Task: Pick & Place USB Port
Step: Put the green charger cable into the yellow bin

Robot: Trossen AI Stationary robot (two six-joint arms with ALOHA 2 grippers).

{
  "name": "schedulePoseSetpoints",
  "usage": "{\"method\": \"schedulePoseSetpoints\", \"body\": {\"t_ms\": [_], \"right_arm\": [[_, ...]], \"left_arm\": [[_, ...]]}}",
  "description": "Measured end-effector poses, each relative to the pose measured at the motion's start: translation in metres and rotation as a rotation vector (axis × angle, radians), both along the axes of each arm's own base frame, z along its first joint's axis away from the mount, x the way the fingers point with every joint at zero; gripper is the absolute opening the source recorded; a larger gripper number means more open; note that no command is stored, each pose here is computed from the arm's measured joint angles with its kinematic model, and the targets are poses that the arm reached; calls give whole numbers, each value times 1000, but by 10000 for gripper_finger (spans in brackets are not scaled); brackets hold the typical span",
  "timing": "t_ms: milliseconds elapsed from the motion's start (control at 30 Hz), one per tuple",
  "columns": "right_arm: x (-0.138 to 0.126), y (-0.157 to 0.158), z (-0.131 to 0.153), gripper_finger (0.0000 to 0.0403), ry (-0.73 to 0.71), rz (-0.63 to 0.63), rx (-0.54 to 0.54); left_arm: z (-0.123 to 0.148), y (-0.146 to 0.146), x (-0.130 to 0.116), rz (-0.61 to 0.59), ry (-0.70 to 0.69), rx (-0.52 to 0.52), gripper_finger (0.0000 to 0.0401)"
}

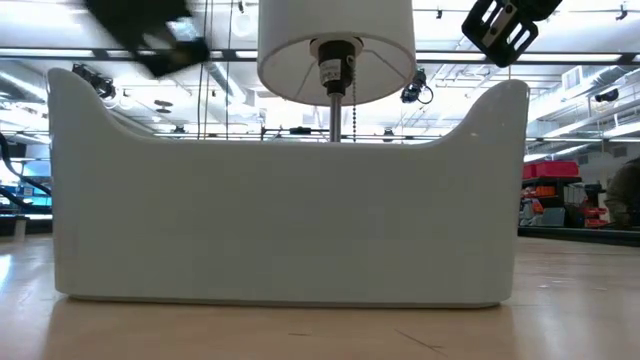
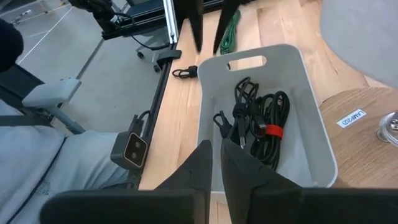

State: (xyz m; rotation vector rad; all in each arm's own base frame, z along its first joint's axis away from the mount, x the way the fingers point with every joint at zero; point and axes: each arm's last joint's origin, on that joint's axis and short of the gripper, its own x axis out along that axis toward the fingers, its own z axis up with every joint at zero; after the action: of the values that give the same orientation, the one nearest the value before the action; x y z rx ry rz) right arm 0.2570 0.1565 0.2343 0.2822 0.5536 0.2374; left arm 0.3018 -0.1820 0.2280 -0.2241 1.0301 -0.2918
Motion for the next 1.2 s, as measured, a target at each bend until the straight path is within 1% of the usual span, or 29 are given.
{"method": "schedulePoseSetpoints", "body": {"t_ms": [67, 200, 333, 467, 567, 667, 767, 867, 967, 1100, 1200], "right_arm": [[0, 0, 0, 38, -2, 0, 1], [0, 0, 0, 38, -3, 0, 2], [0, 0, 0, 38, -5, 0, 3], [0, 0, 0, 38, -4, 0, 3], [0, 0, 0, 38, -4, 0, 3], [0, 0, 0, 38, -4, 0, 3], [0, 0, 0, 38, -5, 0, 3], [0, 0, 0, 38, -5, 0, 3], [0, 0, 0, 38, -5, 0, 4], [0, 0, 1, 38, -6, 0, 4], [0, 0, 1, 38, -6, 0, 4]], "left_arm": [[2, -3, -15, 22, 114, 7, 90], [0, -7, -46, 23, 318, 103, 76], [-2, -16, -72, 22, 449, 178, 68], [-6, -31, -87, 3, 454, 174, 68], [-8, -41, -97, -17, 436, 200, 74], [-11, -45, -104, 52, 394, 243, 84], [-14, -48, -109, 84, 379, 261, 101], [-24, -45, -116, 125, 412, 278, 121], [-38, -39, -122, 168, 480, 284, 141], [-56, -34, -128, 200, 530, 251, 165], [-69, -32, -130, 190, 520, 208, 178]]}}
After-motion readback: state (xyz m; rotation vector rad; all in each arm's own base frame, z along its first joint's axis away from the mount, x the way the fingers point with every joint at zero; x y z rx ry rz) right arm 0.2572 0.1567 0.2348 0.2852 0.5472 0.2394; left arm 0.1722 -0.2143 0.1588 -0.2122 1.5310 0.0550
